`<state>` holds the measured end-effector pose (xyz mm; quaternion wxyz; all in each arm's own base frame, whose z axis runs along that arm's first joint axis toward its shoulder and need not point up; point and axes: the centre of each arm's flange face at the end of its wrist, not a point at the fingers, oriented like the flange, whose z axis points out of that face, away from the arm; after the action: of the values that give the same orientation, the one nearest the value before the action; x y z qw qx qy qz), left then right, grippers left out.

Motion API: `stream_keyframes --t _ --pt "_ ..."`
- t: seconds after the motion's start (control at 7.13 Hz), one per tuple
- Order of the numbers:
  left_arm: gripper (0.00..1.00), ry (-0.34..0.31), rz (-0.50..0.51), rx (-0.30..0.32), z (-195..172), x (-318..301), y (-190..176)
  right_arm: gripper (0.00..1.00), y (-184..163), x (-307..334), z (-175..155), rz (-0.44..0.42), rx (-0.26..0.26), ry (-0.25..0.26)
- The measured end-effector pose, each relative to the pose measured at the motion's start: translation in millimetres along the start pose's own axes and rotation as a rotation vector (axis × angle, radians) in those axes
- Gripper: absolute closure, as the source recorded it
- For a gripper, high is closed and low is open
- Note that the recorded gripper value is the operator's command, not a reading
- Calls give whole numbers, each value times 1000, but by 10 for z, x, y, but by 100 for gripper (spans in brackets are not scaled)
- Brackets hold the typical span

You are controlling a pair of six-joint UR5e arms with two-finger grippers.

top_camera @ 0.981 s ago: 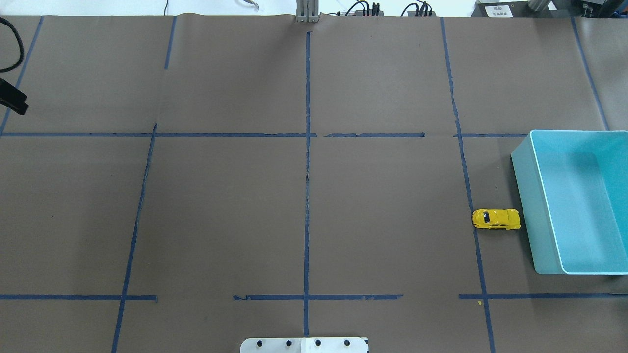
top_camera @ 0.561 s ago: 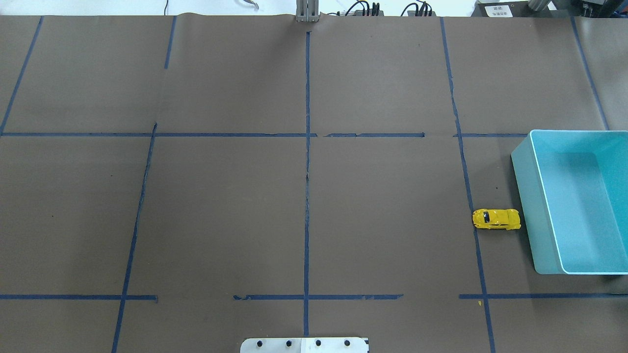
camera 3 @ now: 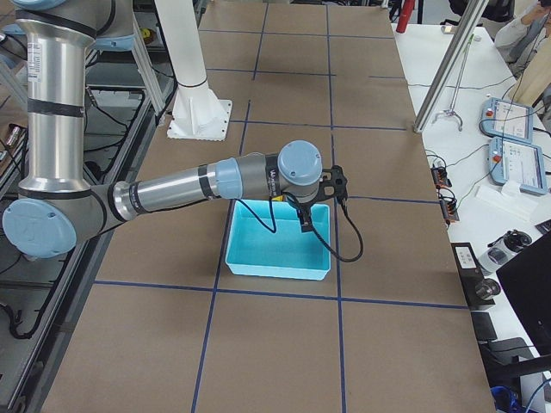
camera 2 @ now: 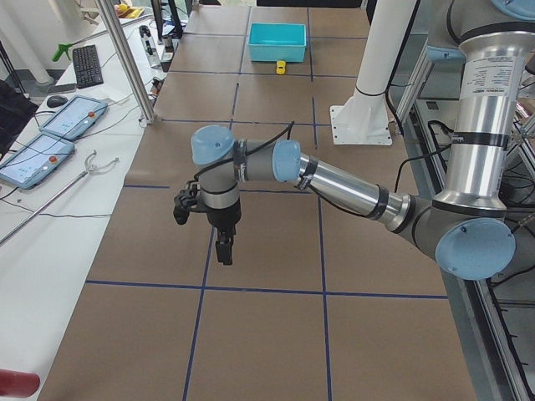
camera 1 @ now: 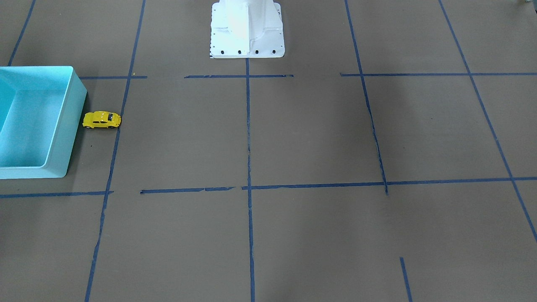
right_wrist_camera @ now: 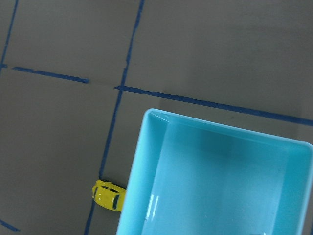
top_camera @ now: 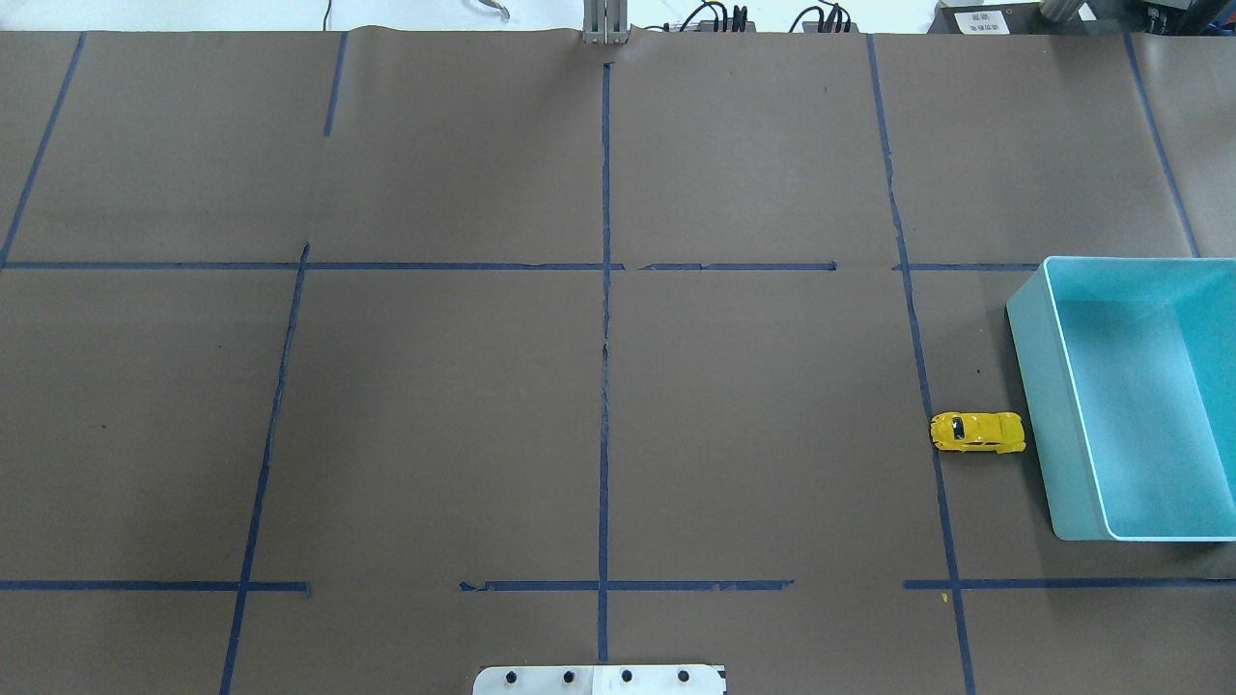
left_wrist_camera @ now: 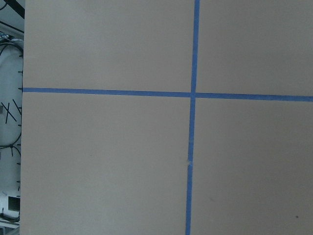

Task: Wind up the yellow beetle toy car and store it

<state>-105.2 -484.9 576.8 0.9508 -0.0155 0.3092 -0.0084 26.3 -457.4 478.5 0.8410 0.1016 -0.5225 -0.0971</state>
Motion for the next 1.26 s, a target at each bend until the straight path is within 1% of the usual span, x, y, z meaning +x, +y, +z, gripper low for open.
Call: stream_keyframes --t 0.14,0.28,0.42,0.56,0.7,0.84,0.98,1.12,1.26 --pt "1 27 1 13 265 -307 108 0 -193 -320 101 -78 -16 -25" --pt "1 42 16 43 507 -511 271 0 -282 -576 260 -139 -43 -49" --pt "1 47 27 65 633 -602 376 0 -330 -743 374 -183 -60 -66" --pt "1 49 29 70 697 -643 428 0 -401 -909 485 -229 -73 -75" --pt "1 50 27 69 738 -669 447 0 -510 -1121 637 -290 -89 -62" --pt "1 51 24 67 760 -682 447 0 -594 -1297 778 -350 -97 -33" --pt "1 71 23 70 756 -658 440 1 -624 -1434 918 -411 -97 -4" --pt "1 122 4 74 741 -598 429 1 -615 -1548 1089 -479 -89 40" --pt "1 171 -36 76 719 -515 406 1 -574 -1624 1265 -543 -80 89"
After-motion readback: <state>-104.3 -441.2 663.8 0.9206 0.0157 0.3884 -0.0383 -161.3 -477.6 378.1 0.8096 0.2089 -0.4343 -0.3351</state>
